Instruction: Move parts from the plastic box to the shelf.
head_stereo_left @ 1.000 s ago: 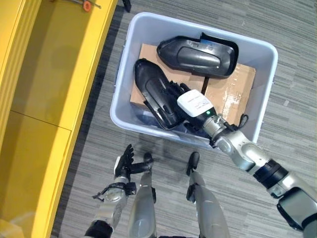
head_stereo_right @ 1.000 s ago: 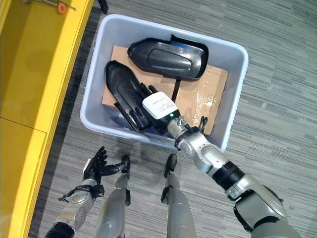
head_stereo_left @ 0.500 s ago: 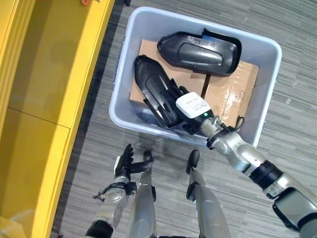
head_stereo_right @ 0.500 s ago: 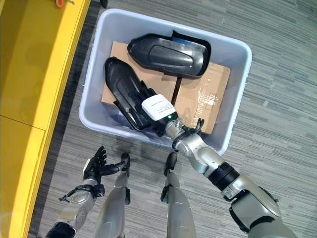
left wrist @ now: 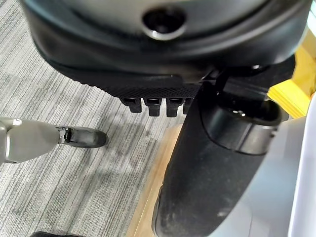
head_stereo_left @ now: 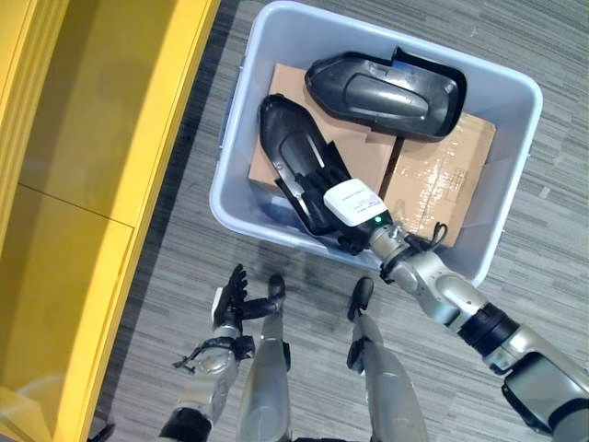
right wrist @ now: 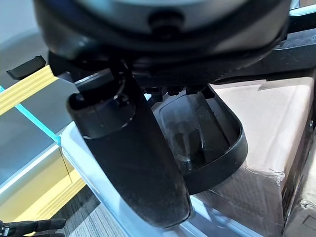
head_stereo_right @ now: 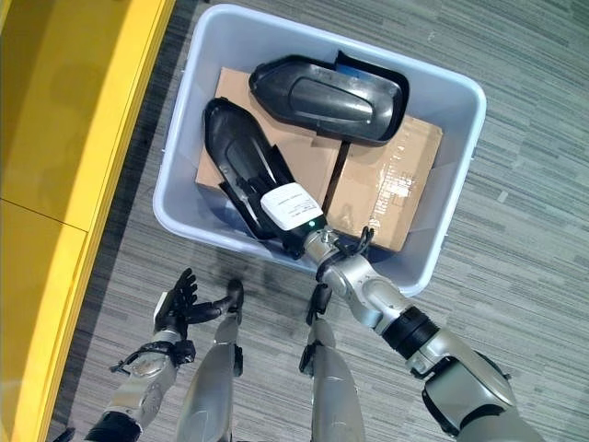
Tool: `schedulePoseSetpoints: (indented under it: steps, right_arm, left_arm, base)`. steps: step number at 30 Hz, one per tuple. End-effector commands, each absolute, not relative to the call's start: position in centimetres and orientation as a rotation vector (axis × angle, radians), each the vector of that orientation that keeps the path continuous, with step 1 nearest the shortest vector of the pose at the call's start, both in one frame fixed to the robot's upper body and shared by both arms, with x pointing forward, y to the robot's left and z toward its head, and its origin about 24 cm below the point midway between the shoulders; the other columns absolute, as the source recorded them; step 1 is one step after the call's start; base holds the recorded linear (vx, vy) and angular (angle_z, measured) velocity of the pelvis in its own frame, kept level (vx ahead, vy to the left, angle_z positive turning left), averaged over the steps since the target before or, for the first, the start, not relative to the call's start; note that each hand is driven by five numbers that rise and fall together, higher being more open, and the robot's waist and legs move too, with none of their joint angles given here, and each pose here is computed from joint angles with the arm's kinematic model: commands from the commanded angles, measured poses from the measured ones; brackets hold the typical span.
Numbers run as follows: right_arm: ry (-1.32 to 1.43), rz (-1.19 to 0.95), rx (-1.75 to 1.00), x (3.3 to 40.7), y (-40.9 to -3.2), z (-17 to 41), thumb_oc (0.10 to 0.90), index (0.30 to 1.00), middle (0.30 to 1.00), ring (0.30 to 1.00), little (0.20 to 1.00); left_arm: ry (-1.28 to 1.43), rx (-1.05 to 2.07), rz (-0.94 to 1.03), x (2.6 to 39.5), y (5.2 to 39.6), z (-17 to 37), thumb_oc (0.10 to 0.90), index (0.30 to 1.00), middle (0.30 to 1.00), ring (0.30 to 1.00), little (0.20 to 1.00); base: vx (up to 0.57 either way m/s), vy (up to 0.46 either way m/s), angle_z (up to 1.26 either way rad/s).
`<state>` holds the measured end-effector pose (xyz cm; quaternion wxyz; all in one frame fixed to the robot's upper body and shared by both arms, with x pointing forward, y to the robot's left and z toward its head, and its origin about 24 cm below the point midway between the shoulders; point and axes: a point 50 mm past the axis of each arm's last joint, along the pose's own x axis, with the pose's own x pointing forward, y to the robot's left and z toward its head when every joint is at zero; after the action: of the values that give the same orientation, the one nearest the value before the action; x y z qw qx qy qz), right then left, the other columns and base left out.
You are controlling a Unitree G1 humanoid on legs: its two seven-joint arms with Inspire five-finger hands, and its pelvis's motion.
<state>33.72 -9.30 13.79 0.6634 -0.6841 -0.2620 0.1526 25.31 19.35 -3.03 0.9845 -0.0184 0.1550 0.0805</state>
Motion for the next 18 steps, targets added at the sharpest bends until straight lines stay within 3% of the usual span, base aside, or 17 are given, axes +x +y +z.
schedulePoseSetpoints:
  steps: [1,18]
  right_arm:
    - [-0.783,0.348,-1.542,33.3,-6.7,16.3,0.9,1.0,1.0,1.0,1.0]
    - [-0.617,0.219,-1.741,37.3,-8.9,15.7,0.9,1.0,1.0,1.0,1.0]
  left_arm:
    - [0.207,-0.014,0.157,25.5,19.8,-1.4,0.9,1.0,1.0,1.0,1.0]
    - [0.18,-0.022,0.134,25.4,19.3,-1.0,0.9,1.0,1.0,1.0,1.0]
  base:
    - [0.0,0.006,0.04]
    - [0.0,0.002,0.03]
